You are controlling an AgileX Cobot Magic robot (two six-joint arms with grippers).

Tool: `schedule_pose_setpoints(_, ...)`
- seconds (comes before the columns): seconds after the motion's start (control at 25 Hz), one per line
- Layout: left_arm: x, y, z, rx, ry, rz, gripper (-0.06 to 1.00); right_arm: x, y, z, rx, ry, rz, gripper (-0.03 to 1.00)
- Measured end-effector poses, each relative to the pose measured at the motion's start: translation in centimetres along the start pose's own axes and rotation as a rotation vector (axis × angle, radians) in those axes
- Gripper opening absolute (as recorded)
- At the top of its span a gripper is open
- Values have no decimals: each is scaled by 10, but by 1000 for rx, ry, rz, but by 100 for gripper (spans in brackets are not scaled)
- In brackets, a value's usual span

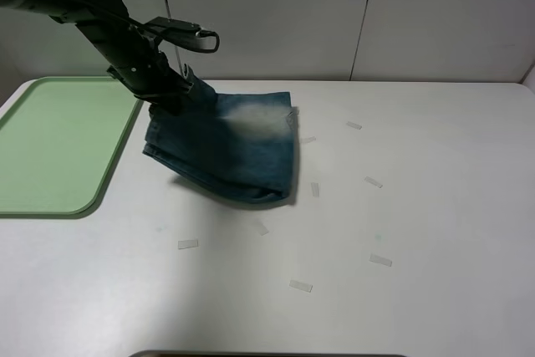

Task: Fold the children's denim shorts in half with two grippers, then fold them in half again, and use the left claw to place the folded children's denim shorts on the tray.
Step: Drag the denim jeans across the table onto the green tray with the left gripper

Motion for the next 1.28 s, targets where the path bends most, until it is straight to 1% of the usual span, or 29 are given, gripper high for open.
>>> schedule_pose_setpoints(0.12, 10, 0, 17, -72, 122, 15, 13, 0, 0, 0, 0, 0, 0, 69)
schedule_pose_setpoints(0.28, 21, 3, 40, -162, 267, 18, 13, 0, 0, 0, 0, 0, 0, 69)
schedule_pose_setpoints(0.4, 25, 2, 56, -185, 347, 33, 13, 0, 0, 0, 0, 0, 0, 69)
schedule_pose_setpoints(0.56, 30, -2, 74, -170, 434, 63, 13, 0, 0, 0, 0, 0, 0, 69)
schedule_pose_setpoints(0.72, 36, -8, 92, -123, 508, 101, 13, 0, 0, 0, 0, 0, 0, 69)
schedule_pose_setpoints(0.8, 38, -11, 101, -120, 541, 122, 13, 0, 0, 0, 0, 0, 0, 69)
schedule_pose_setpoints(1.28, 55, -28, 159, -87, 681, 189, 13, 0, 0, 0, 0, 0, 0, 69)
Point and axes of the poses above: a point on each arm's last joint axis where the gripper is mounted, x pointing back along that axis away from the gripper, z along the wrist's bending axis when the last joint is at zero, y = z × x, the point moved 3 cm from there along -x, pointing out along that axis toward the gripper, and after that the axes turned 8 degrees about x, right-handed, at the moved point
